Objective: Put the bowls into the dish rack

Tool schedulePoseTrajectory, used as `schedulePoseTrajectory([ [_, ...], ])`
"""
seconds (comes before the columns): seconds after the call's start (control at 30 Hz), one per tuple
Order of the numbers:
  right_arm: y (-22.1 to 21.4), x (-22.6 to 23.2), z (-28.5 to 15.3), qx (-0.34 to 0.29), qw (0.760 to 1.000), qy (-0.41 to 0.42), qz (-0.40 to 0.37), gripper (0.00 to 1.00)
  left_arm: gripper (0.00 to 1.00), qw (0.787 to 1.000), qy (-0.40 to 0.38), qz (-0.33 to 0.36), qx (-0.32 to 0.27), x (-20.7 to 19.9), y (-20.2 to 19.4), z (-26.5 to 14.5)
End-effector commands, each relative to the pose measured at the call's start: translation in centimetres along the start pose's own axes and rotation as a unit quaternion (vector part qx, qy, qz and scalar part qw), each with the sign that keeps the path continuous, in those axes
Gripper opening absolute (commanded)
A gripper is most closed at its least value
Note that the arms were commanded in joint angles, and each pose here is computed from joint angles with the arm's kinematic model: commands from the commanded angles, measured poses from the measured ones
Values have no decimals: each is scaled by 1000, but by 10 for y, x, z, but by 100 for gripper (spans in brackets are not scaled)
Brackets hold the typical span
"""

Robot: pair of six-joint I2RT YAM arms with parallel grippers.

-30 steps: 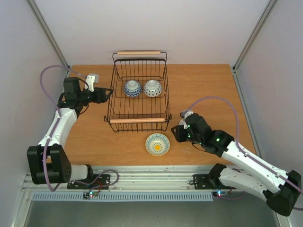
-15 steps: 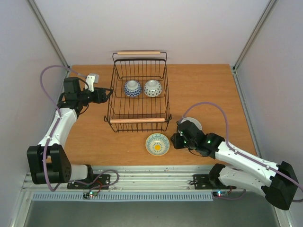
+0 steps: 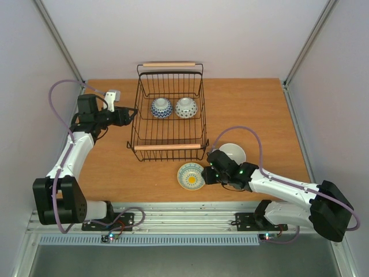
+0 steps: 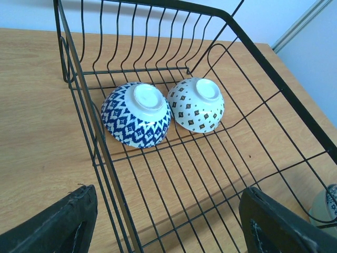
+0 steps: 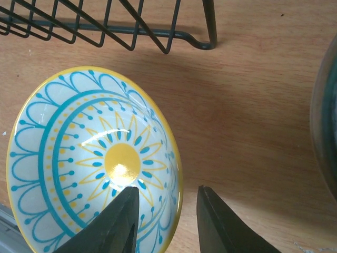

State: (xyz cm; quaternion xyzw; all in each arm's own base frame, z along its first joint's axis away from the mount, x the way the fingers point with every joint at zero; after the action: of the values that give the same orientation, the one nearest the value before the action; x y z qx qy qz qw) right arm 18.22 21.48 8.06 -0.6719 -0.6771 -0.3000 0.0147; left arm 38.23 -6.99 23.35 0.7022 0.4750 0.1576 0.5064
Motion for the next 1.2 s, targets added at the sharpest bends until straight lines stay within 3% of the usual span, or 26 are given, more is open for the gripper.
schedulePoseTrajectory([
  [0.0, -4, 4, 5, 3, 1000, 12, 7, 32, 75, 1000, 0, 14, -14, 0, 10, -1],
  [0.33, -13, 2, 9, 15, 1000, 3, 2, 23, 75, 1000, 1, 15, -17, -1, 12, -3],
  [0.57, -13, 0, 0, 7, 1000, -12, -9, 2, 75, 1000, 2, 16, -18, -2, 13, -4],
  [0.8, -6, 8, -32, -25, 999, -9, -36, 1, 75, 1000, 0, 18, -20, -4, 14, -5],
  [1.03, 11, 36, -90, -64, 994, 51, -78, 1, 75, 1000, -8, 19, -22, -7, 16, -7],
  [1.17, 35, 42, -124, -114, 986, 34, -118, 1, 75, 999, -11, 21, -24, -10, 18, -10],
])
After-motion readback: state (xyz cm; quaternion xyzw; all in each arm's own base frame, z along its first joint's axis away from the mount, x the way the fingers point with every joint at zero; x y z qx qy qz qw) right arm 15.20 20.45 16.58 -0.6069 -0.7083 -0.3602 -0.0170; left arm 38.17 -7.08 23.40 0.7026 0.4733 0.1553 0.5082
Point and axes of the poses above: each gripper's point midway between its finger pads, its own z axis out along the fingers, its own x axis along the line the jaws close on, y = z × x, the point moved 1 cm from there along -z, back along the fingers, and after that the axes turned 9 degrees about z, right-handed, at the moved point
